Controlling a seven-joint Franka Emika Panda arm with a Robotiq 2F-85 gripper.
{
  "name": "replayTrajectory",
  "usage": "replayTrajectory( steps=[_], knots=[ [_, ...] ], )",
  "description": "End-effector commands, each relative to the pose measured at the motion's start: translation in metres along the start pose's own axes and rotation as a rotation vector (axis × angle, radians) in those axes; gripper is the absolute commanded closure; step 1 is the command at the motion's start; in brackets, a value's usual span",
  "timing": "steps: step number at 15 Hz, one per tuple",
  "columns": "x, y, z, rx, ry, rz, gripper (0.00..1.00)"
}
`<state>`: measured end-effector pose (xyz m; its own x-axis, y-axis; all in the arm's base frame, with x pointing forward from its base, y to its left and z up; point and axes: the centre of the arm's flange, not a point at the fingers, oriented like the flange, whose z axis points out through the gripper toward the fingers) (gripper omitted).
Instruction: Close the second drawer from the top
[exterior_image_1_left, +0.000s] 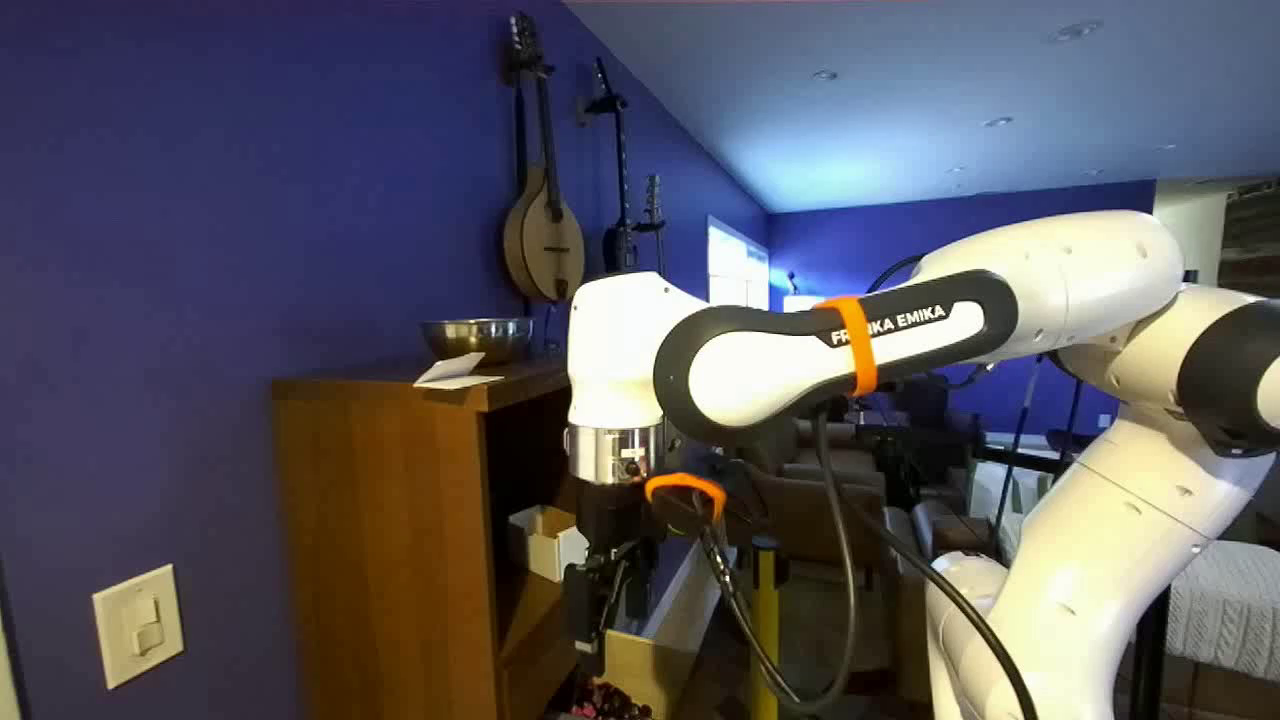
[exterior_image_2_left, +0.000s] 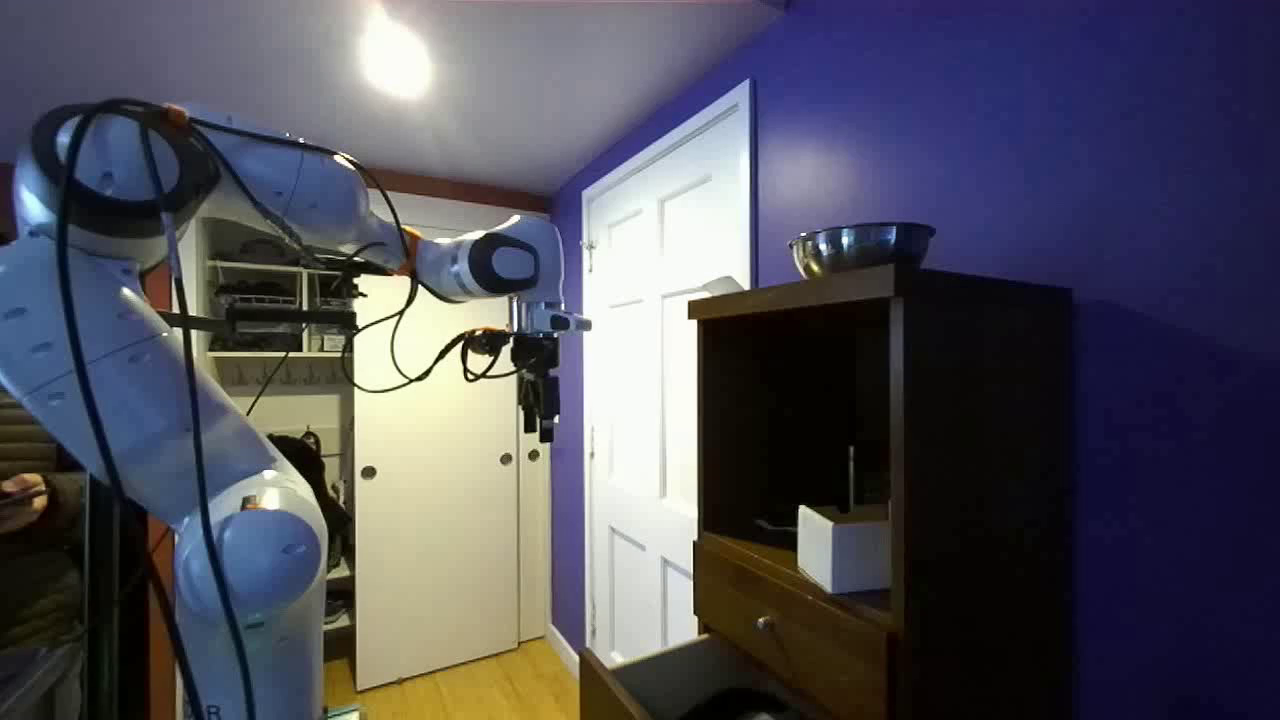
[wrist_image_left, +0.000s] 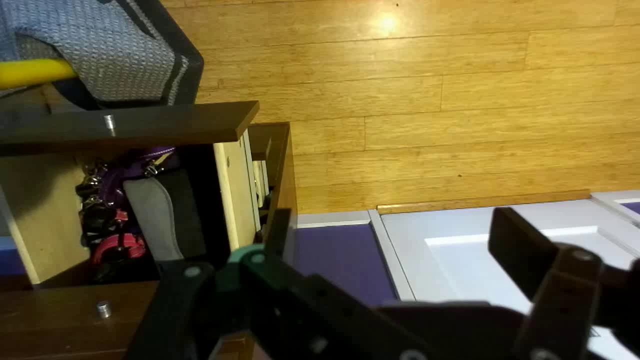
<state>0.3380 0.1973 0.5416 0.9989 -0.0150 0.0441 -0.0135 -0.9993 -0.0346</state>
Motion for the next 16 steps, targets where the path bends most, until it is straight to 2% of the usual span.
replayTrajectory(
  steps=[1, 7, 9, 11, 13, 16],
  knots=[
    [0.000, 0.000, 0.000, 0.000, 0.000, 0.000, 0.00],
    [0.000, 0.000, 0.000, 0.000, 0.000, 0.000, 0.00],
    [0.019, 0.016, 0.022, 0.007, -0.015, 0.058, 0.00],
    [0.034, 0.050, 0.056, -0.056, -0.027, 0.147, 0.00],
    [0.041, 0.089, 0.092, -0.094, -0.068, 0.184, 0.00],
    [0.040, 0.161, 0.145, -0.164, -0.199, 0.197, 0.00]
  ],
)
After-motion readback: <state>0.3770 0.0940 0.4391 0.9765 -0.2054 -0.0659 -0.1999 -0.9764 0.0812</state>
